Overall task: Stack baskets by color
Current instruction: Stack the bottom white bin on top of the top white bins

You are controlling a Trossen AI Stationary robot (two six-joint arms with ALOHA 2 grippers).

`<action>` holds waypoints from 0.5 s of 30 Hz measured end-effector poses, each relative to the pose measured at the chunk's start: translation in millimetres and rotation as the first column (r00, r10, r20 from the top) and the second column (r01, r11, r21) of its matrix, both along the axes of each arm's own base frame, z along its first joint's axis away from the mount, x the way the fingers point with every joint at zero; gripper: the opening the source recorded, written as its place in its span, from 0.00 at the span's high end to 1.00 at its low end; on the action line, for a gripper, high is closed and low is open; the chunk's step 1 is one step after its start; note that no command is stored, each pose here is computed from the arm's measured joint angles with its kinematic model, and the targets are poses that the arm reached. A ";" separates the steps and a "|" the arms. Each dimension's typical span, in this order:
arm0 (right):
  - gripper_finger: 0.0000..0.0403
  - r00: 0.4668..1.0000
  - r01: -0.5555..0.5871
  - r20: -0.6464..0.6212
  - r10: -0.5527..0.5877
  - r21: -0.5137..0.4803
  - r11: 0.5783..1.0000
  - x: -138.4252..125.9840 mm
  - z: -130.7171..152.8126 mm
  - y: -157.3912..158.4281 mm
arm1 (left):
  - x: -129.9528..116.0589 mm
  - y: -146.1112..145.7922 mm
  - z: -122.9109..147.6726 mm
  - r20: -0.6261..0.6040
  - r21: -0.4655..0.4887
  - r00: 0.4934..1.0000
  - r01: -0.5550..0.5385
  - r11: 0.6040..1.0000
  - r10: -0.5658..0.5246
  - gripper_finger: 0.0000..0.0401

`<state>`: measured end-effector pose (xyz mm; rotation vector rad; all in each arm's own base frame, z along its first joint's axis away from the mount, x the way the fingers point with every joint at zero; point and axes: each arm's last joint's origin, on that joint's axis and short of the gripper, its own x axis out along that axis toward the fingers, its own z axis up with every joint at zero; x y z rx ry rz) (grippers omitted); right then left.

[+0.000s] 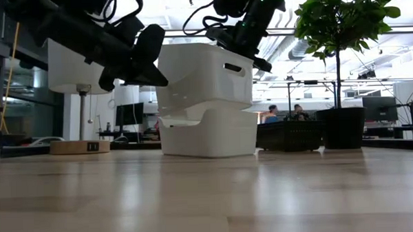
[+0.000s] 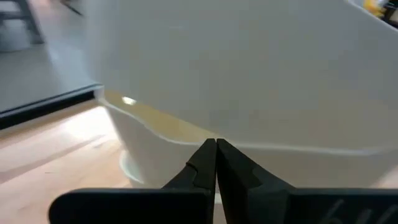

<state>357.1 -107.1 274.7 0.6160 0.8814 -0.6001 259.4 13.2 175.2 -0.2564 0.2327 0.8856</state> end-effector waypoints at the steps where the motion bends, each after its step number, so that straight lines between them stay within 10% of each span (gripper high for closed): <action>1: 1.00 1.000 0.000 0.000 0.000 0.000 1.000 0.0 0.0 0.0 | -0.4 0.5 0.4 0.007 0.008 1.000 -0.025 1.000 0.025 1.00; 15: 1.00 1.000 0.006 -0.004 -0.006 0.000 1.000 -0.1 -0.7 -0.2 | 9.2 14.6 -19.1 -0.016 -0.032 1.000 -0.016 0.999 0.015 1.00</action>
